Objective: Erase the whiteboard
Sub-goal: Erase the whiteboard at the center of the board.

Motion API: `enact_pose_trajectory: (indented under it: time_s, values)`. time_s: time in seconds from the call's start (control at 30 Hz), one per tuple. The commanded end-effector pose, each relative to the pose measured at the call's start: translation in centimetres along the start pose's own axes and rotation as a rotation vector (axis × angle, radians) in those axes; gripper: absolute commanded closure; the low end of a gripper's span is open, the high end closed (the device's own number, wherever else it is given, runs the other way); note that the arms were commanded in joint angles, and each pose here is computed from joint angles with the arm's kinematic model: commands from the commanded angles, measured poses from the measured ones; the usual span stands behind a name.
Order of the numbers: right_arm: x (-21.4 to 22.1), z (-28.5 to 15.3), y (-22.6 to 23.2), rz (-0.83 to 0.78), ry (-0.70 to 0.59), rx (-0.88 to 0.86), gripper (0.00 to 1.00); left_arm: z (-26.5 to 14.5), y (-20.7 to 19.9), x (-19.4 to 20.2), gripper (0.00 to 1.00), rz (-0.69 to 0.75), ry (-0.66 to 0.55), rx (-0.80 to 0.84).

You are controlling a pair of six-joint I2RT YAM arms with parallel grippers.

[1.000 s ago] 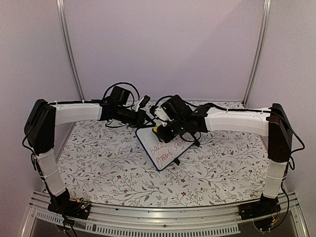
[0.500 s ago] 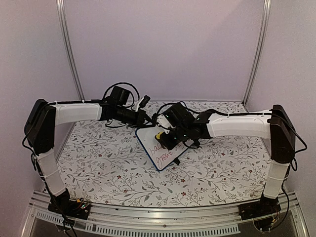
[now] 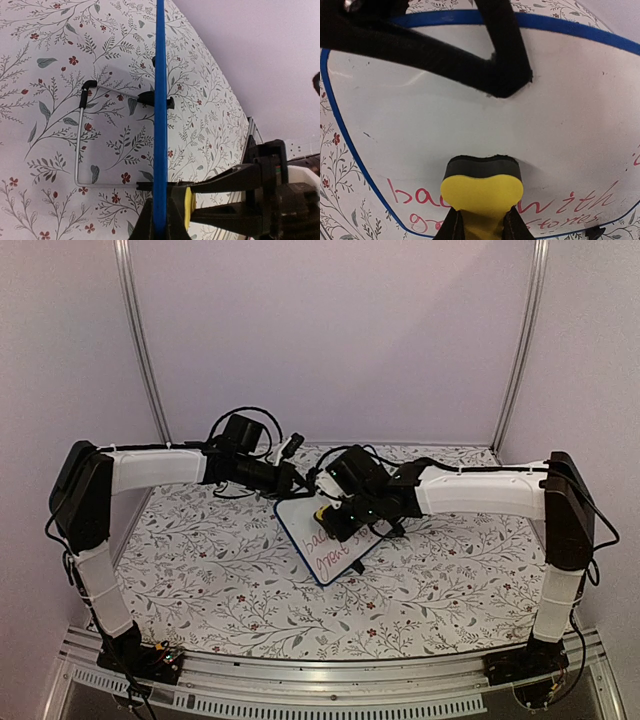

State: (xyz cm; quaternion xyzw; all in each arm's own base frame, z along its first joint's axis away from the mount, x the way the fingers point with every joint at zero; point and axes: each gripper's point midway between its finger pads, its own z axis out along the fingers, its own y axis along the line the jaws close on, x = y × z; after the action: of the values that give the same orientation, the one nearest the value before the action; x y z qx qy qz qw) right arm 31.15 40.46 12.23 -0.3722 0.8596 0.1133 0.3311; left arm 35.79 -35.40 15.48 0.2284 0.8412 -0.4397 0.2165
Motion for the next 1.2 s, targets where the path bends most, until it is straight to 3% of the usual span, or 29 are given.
enact_pose_trajectory:
  time_s: [0.0, 0.23, 0.47, 0.7, 1.17]
  values:
    - [-3.3, 0.5, -1.2, 0.035, -0.061, 0.082, 0.83, 0.8, -0.1, 1.4, 1.00, 0.040, 0.046, -0.011]
    - [-3.5, 0.0, -3.0, 0.031, -0.062, 0.124, 0.83, 0.7, -0.1, 1.3, 1.00, 0.049, 0.045, -0.018]
    - [-0.2, -1.9, -7.1, 0.146, -0.044, 0.115, 0.83, 0.7, -0.2, 1.2, 1.00, 0.046, 0.044, -0.013]
    - [0.3, -2.5, -10.8, 0.263, -0.062, 0.140, 0.84, 0.7, -0.2, 1.3, 1.00, 0.043, 0.045, -0.013]
    - [-1.5, -0.5, -11.8, 0.301, -0.085, 0.126, 0.84, 0.7, -0.4, 1.3, 1.00, 0.046, 0.045, -0.007]
